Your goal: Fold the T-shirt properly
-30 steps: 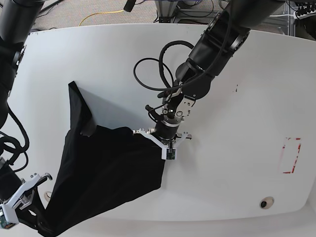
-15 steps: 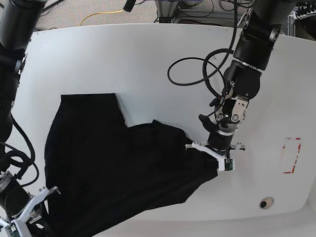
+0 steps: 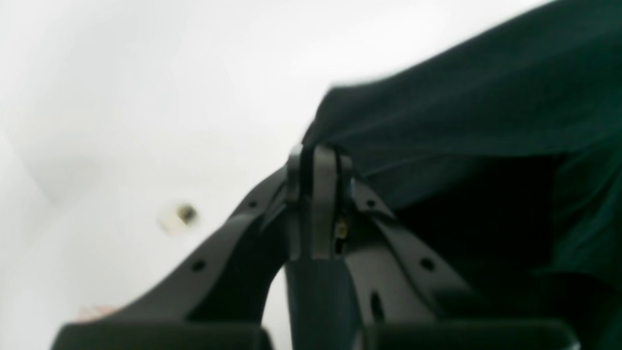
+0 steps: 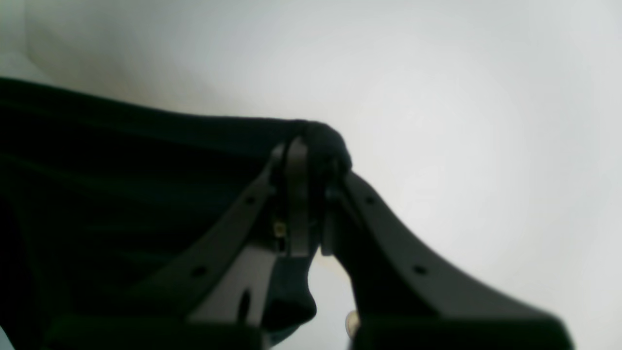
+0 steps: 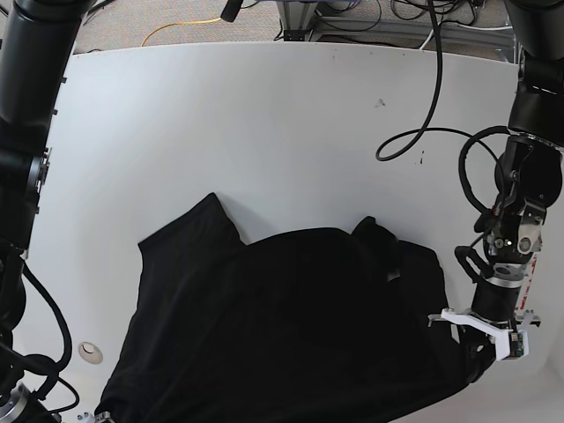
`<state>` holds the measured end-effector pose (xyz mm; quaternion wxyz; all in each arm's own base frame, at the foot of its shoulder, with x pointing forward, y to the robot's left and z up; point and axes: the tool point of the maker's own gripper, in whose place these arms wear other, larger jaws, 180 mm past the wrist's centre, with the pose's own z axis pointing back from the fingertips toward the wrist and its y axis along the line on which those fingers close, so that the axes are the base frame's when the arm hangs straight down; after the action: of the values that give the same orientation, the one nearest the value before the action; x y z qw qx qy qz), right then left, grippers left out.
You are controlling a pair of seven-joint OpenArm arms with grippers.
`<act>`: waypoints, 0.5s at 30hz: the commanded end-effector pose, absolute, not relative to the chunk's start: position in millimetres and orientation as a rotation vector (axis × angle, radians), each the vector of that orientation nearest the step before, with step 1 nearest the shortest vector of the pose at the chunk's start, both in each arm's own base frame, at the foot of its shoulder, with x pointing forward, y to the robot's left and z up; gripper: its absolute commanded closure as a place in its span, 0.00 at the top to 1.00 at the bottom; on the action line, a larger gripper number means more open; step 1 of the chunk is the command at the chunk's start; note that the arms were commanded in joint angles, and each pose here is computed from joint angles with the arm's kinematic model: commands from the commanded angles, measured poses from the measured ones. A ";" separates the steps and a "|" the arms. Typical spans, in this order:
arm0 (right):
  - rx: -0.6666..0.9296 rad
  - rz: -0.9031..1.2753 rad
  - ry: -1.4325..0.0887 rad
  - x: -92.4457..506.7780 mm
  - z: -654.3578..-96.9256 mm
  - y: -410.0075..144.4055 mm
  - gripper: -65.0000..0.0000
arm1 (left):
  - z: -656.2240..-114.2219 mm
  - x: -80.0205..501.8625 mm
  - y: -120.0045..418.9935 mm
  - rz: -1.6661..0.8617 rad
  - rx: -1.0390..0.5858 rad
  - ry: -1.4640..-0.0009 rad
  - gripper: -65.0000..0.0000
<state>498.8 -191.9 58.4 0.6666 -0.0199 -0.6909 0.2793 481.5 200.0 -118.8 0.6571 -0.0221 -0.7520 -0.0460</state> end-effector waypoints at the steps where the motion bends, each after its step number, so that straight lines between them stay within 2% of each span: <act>1: -0.078 0.585 -1.661 494.2 102.6 -206.8 0.00 | -65.6 477.6 221.7 -0.113 0.000 -1.812 0.01; 10: -0.147 0.607 -1.677 482.7 144.1 -210.0 0.00 | 36.1 447.7 245.3 -0.165 -0.011 -1.962 0.01; 13: -0.189 0.655 -1.660 474.2 141.8 -205.1 0.00 | 47.3 434.4 232.9 -0.206 -0.056 -1.969 0.02; 15: -0.199 0.643 -1.629 473.1 125.3 -213.5 0.00 | 37.8 431.4 220.8 -0.226 -0.095 -1.915 0.02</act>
<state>483.7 -204.1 106.0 0.6572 -0.0786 -0.6904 0.2921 439.0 229.5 24.7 0.5798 -0.0330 -0.8097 -0.0846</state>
